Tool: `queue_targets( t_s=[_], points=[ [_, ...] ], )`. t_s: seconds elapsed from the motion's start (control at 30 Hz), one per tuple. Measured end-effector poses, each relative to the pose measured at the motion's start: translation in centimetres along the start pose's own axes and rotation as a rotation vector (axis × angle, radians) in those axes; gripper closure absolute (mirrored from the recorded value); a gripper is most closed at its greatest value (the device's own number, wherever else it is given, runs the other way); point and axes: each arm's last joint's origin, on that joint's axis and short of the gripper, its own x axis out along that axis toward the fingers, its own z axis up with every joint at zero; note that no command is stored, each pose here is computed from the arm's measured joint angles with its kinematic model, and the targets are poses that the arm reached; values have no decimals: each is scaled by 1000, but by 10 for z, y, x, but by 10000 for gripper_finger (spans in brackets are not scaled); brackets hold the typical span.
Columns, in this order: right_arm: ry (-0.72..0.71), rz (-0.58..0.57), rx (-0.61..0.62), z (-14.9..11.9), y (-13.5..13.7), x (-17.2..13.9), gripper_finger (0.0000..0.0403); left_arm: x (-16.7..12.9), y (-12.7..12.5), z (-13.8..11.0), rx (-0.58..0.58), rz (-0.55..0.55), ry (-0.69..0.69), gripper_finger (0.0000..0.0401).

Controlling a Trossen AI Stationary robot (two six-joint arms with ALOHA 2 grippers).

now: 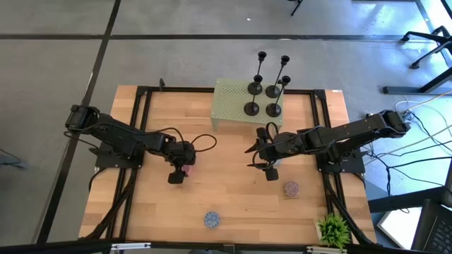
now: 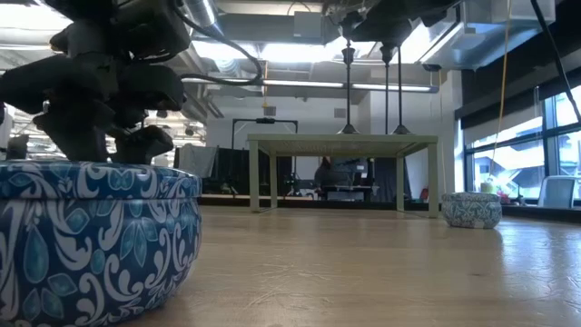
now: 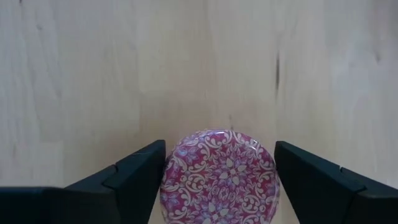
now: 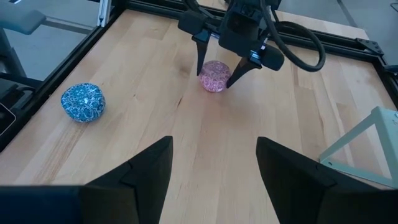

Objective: Pick & Place candle stick holders
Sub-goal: Put the pink scented candle on the shelf

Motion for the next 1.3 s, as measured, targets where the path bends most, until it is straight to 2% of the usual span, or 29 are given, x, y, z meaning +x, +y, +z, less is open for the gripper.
queue_targets(
  t_s=[0.33, 0.5, 0.7, 1.07, 1.3],
  points=[
    [0, 0, -1, 0, 0, 0, 167, -15, -9, 6, 14, 52, 108, 95],
    [0, 0, -3, 0, 0, 0, 167, -13, -16, 1, -55, 52, 128, 95],
    [3, 0, -3, 0, 0, 0, 167, -11, -24, -3, -55, 137, 109, 94],
    [1, 0, -18, 0, 0, 0, 167, -9, -28, -4, -62, 144, 117, 92],
    [0, -1, -24, 0, 0, 0, 167, -8, -23, -5, -58, 145, 134, 70]
  ],
)
